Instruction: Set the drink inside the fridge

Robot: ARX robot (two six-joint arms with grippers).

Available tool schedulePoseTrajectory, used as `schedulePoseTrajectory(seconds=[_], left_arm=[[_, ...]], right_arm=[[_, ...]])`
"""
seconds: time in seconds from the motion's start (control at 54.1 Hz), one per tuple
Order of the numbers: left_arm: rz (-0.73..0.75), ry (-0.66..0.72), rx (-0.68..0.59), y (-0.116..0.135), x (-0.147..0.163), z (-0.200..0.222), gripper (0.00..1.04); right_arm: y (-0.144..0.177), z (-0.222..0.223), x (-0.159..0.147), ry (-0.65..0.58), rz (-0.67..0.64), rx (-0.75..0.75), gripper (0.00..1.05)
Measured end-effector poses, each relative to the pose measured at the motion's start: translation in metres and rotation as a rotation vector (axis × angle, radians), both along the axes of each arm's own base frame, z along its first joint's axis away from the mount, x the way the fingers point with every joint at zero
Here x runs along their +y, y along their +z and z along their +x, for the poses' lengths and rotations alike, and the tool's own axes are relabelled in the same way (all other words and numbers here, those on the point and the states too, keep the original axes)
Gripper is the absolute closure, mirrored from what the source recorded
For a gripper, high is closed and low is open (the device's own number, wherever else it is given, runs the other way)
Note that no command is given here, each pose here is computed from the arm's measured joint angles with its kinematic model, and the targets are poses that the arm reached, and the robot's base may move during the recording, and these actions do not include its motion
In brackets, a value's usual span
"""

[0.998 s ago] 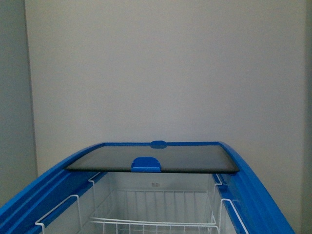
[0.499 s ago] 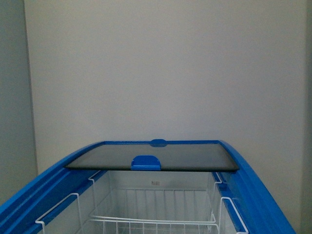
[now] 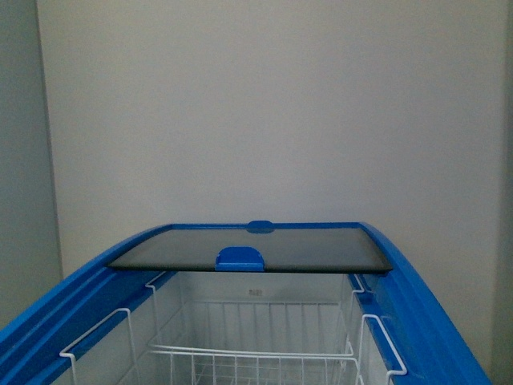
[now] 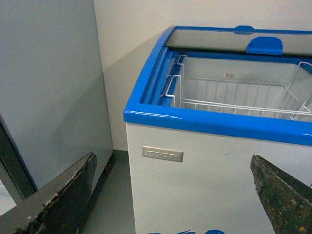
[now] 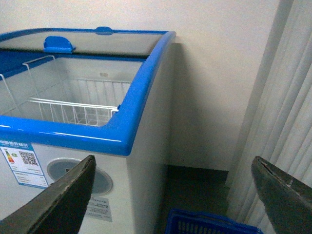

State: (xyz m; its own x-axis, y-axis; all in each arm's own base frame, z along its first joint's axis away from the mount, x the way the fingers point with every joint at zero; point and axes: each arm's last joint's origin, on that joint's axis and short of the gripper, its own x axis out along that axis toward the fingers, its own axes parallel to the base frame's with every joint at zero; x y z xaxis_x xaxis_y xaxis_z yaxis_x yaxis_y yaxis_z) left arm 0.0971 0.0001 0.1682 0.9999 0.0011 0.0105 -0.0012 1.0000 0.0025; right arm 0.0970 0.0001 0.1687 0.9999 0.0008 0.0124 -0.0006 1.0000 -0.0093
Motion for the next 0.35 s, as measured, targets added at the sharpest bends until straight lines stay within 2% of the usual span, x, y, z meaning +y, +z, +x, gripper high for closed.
schedulePoseTrajectory(seconds=[0.351], left_arm=[[0.0,0.0,0.0,0.0,0.0,0.0,0.08]], right_arm=[[0.0,0.0,0.0,0.0,0.0,0.0,0.08]])
